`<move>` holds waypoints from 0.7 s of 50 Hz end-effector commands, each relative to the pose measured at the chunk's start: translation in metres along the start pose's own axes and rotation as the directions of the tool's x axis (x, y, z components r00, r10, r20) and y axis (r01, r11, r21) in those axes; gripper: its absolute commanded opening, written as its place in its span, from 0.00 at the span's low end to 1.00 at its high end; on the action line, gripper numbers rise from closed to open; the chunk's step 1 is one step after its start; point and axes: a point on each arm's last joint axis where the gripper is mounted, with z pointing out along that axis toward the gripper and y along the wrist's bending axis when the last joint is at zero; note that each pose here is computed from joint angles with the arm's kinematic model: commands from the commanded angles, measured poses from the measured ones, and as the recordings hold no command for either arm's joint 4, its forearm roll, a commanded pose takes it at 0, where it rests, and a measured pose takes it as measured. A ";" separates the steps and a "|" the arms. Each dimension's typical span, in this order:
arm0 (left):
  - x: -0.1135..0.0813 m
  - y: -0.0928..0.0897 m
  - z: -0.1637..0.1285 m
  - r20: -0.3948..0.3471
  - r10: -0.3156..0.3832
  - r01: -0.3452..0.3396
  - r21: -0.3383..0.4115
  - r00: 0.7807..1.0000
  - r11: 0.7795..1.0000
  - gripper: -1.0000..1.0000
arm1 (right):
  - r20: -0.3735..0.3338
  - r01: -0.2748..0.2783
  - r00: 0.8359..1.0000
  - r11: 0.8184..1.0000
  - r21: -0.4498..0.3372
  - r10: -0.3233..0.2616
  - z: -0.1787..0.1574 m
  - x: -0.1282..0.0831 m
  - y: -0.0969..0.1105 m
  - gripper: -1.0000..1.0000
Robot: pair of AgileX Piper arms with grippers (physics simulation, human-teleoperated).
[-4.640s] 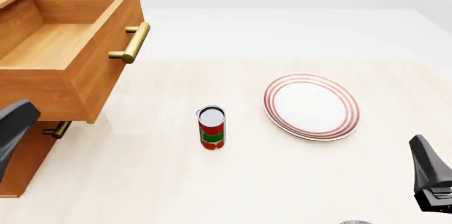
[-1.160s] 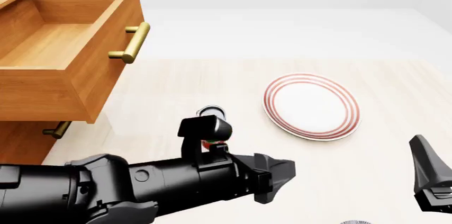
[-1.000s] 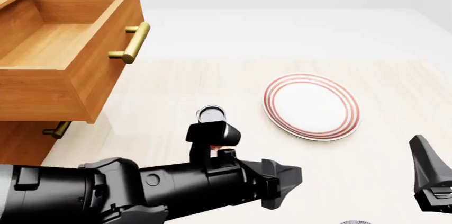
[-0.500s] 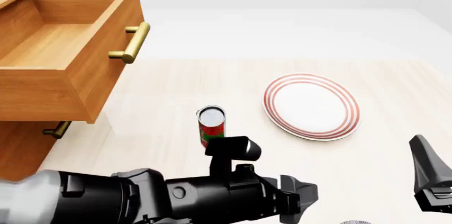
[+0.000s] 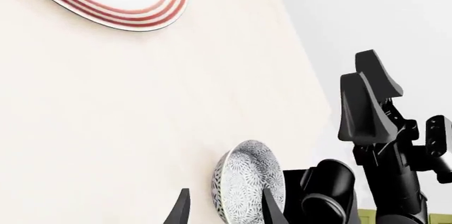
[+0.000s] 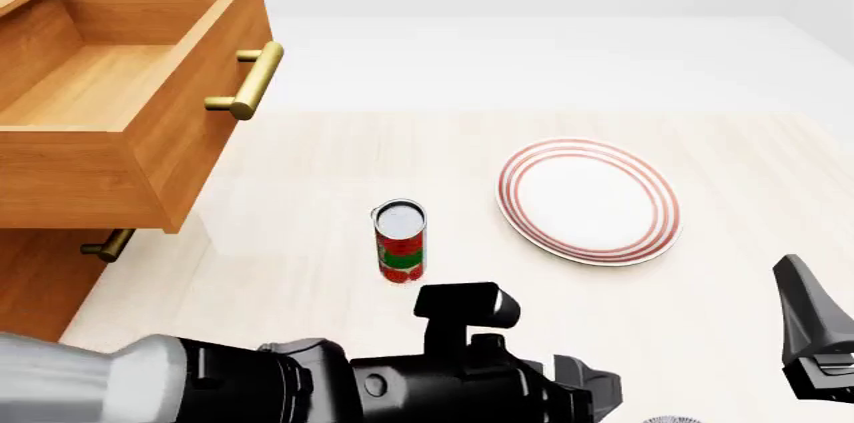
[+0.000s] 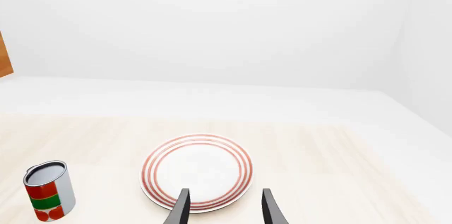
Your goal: Put the bowl in the top drawer of the cabinet.
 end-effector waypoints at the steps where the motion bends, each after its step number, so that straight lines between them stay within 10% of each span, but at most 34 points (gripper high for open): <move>1: 0.005 0.002 0.009 -0.013 -0.013 0.013 -0.003 1.000 1.000 1.00 | 0.000 0.000 1.000 1.000 0.000 0.000 0.000 0.000 0.000 1.00; 35: 0.024 0.006 0.028 -0.048 -0.059 0.059 -0.001 0.997 0.998 1.00 | 0.000 0.000 1.000 1.000 0.000 0.000 0.000 0.000 0.000 1.00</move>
